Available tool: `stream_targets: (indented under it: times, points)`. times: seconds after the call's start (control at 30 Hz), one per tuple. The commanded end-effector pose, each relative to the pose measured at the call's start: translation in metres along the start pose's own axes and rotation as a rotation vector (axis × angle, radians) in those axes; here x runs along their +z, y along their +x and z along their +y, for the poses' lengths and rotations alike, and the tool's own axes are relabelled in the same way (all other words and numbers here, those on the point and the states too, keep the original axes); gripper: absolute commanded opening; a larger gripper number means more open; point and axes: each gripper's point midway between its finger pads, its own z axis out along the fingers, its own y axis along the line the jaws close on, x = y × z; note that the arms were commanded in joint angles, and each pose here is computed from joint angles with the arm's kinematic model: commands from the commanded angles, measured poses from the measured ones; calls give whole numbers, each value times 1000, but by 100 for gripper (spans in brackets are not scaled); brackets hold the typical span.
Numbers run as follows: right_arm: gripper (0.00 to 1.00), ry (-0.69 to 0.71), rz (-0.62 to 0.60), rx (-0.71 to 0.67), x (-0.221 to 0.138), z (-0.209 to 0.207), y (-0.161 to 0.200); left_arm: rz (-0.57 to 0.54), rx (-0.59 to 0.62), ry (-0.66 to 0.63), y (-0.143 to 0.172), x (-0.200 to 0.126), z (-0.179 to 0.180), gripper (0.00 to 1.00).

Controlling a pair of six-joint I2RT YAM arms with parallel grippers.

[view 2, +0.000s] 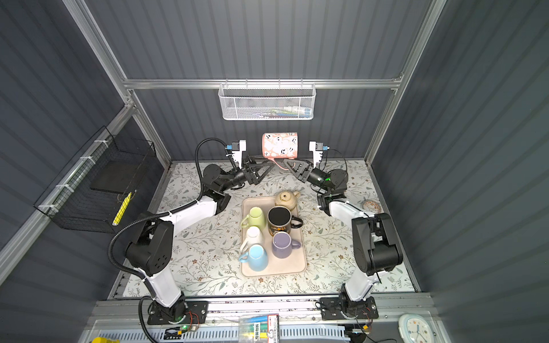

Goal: Turn the mug right side up
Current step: Place the mug at the top-right of the table.

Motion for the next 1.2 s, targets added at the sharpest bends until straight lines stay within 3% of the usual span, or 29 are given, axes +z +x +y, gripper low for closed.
stream_targets:
  times: [0.0,0.2,0.47,0.9,1.07,1.17]
  points:
    - [0,-30,-25,-131,-7,30,-16,-13,127,-20,-13,-8,-15,100]
    - [0,58,-31,-114,-21,16,-16,26,144,-114,-2,-23,-1,100]
    - [0,309,26,-170,-43,-5,-18,169,229,-274,21,-45,13,100]
    - [0,698,85,-202,-79,-50,-36,290,211,-442,53,-79,30,100]
    - [0,921,176,-185,-99,-80,-42,420,58,-727,72,-110,67,100]
    - [0,1069,221,-204,-117,-99,-49,410,37,-840,77,-131,76,100]
